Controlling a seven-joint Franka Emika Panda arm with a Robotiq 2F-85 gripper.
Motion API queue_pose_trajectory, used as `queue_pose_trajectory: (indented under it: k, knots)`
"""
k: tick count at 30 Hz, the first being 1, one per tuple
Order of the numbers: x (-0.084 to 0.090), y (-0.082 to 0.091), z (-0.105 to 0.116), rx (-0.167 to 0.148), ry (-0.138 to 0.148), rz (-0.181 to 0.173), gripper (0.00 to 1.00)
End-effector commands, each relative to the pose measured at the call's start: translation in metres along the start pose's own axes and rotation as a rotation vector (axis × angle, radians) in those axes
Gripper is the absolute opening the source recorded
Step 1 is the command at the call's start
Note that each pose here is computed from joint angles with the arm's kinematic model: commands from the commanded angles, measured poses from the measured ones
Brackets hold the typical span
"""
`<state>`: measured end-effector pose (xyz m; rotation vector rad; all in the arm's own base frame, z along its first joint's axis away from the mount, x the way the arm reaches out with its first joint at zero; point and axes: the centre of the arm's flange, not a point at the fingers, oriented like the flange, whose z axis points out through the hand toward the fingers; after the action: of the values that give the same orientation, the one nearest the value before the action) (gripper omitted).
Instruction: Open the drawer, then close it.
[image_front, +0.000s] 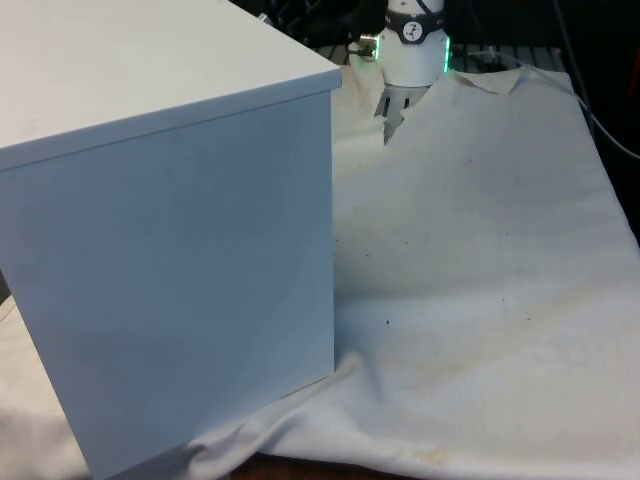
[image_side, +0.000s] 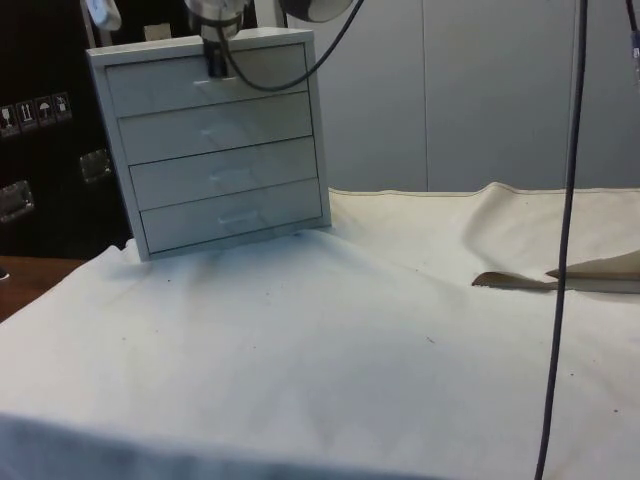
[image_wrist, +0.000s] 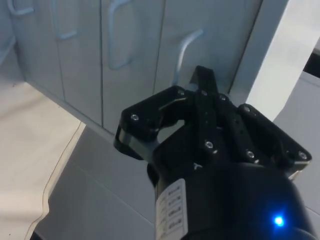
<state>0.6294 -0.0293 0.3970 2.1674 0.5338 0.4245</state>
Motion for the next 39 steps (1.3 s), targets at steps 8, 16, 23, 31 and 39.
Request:
queue_pose_trajectory:
  k: [8, 16, 23, 31, 39]
  knots:
    - [0.003, 0.002, -0.024, 0.008, 0.002, 0.016, 0.00]
    - [0.003, -0.001, -0.048, 0.019, 0.004, 0.033, 0.00]
    - [-0.001, -0.009, -0.075, 0.012, 0.009, 0.050, 0.00]
    - [-0.003, -0.019, -0.094, 0.019, 0.006, 0.066, 0.00]
    - [-0.003, -0.022, -0.095, 0.025, -0.002, 0.075, 0.00]
